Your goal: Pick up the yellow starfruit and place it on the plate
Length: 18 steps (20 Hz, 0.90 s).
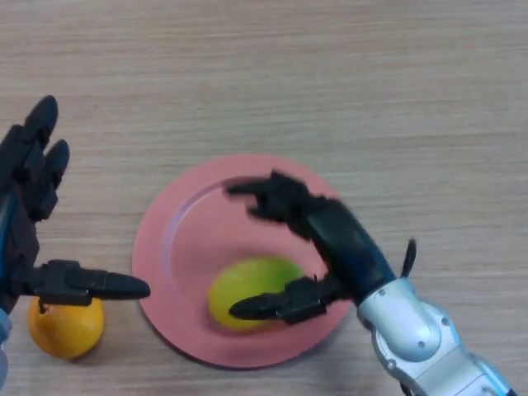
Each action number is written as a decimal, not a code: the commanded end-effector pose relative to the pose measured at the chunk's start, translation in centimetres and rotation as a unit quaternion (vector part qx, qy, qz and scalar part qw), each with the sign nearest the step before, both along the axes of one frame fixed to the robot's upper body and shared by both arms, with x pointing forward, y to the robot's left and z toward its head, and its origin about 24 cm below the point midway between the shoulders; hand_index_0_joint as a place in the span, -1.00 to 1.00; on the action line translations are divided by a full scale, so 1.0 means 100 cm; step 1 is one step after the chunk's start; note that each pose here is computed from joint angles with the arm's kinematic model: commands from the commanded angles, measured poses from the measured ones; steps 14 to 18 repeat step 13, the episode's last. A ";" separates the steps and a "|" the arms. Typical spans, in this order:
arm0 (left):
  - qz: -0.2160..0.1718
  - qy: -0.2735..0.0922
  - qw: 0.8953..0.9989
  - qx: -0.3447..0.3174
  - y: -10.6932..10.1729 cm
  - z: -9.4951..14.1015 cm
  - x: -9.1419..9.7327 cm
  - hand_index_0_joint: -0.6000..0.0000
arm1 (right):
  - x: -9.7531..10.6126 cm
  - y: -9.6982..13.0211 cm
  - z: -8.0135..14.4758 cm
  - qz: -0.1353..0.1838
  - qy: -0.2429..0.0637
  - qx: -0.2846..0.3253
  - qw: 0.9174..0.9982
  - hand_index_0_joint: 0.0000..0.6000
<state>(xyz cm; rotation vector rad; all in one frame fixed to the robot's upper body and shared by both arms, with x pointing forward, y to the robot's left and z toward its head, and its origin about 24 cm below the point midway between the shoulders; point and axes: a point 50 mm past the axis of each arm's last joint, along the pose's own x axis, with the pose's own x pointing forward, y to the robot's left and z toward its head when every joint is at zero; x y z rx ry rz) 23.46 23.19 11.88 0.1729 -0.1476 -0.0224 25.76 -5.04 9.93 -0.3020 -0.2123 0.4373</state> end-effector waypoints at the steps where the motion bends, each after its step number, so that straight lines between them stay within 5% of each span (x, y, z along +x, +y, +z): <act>1: 0.009 -0.112 0.993 0.023 0.009 0.032 -0.008 1.00 | 0.001 -0.022 0.064 -0.038 -0.151 0.093 0.983 -1.00; 4: 0.003 -0.108 0.994 0.022 0.006 0.035 -0.008 1.00 | -0.005 -0.045 0.080 -0.055 -0.150 0.108 0.981 -1.00; 7: -0.013 -0.096 0.995 0.017 0.002 0.031 -0.012 1.00 | -0.027 -0.078 0.085 -0.053 -0.110 0.159 0.980 -1.00; 11: -0.030 -0.084 0.996 0.031 -0.005 0.032 -0.012 1.00 | -0.043 -0.108 0.076 -0.091 -0.074 0.123 0.985 -1.00; 18: -0.038 -0.078 0.996 0.035 -0.009 0.034 -0.012 1.00 | -0.044 -0.114 0.072 -0.106 -0.066 0.120 0.985 -1.00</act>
